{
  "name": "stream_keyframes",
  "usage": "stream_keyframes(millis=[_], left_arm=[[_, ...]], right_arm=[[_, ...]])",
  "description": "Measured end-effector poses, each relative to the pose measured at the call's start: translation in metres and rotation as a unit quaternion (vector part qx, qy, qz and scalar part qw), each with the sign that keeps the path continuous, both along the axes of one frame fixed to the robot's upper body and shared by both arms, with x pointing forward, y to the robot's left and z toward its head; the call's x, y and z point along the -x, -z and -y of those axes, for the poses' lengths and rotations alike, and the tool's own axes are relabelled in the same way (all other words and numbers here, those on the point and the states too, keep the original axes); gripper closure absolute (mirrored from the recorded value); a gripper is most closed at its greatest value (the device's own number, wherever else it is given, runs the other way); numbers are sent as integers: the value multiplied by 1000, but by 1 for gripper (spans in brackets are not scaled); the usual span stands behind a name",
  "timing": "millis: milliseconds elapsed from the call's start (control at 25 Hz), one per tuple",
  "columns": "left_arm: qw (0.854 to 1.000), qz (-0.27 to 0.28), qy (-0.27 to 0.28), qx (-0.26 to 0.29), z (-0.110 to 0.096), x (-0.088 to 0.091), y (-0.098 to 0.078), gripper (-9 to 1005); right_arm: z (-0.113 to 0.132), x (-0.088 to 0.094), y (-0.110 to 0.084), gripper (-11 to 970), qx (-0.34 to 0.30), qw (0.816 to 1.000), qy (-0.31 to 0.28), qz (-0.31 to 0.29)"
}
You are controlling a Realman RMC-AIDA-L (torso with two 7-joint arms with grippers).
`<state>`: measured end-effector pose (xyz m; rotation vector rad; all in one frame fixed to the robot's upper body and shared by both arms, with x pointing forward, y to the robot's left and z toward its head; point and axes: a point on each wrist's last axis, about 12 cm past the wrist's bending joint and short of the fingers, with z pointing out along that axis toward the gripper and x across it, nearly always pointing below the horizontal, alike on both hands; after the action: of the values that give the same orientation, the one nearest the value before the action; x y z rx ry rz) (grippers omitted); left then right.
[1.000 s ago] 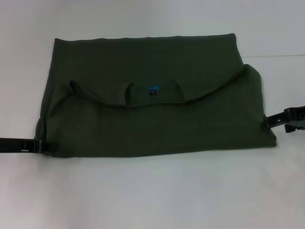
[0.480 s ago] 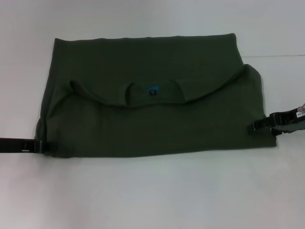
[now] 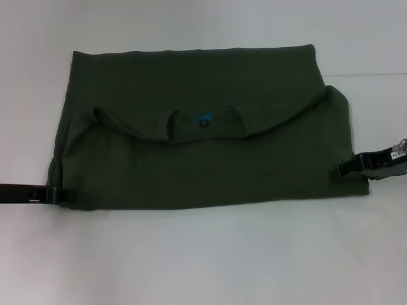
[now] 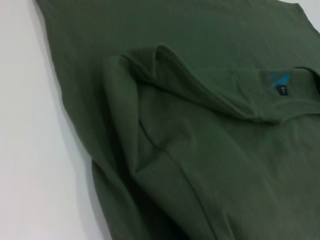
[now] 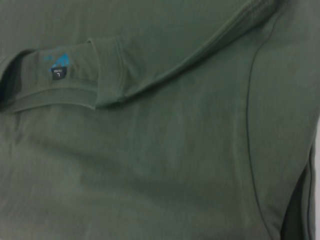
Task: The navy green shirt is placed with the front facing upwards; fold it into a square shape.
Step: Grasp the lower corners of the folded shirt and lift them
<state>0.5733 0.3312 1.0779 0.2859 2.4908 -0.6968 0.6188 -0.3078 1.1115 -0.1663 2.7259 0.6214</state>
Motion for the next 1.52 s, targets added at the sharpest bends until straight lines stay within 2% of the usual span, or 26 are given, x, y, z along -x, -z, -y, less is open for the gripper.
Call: stream_keyframes(millis=[200, 400, 600, 840, 1040, 1240, 1520], left_arm=[[1000, 0, 0, 0, 0, 0, 0, 957], [1000, 0, 0, 0, 0, 0, 0, 957], [1000, -1, -1, 1, 0, 0, 0, 956], [1000, -7, 6, 9, 2, 1, -2, 956], [999, -26, 18, 25, -1, 5, -8, 956], [996, -76, 40, 33, -5, 18, -15, 957], [976, -174, 117, 60, -6, 46, -24, 956]], right_arm=[[-1, 1, 1, 229, 6, 1000, -7, -3], [-1, 1, 1, 439, 7, 1000, -8, -4], [1, 2, 2, 695, 11, 1000, -9, -4], [3, 3, 1, 906, 16, 1000, -22, -2], [4, 11, -2, 908, 10, 998, -64, -19], [10, 28, -3, 909, -2, 993, -104, -63], [13, 56, -1, 910, -18, 973, -189, -130]])
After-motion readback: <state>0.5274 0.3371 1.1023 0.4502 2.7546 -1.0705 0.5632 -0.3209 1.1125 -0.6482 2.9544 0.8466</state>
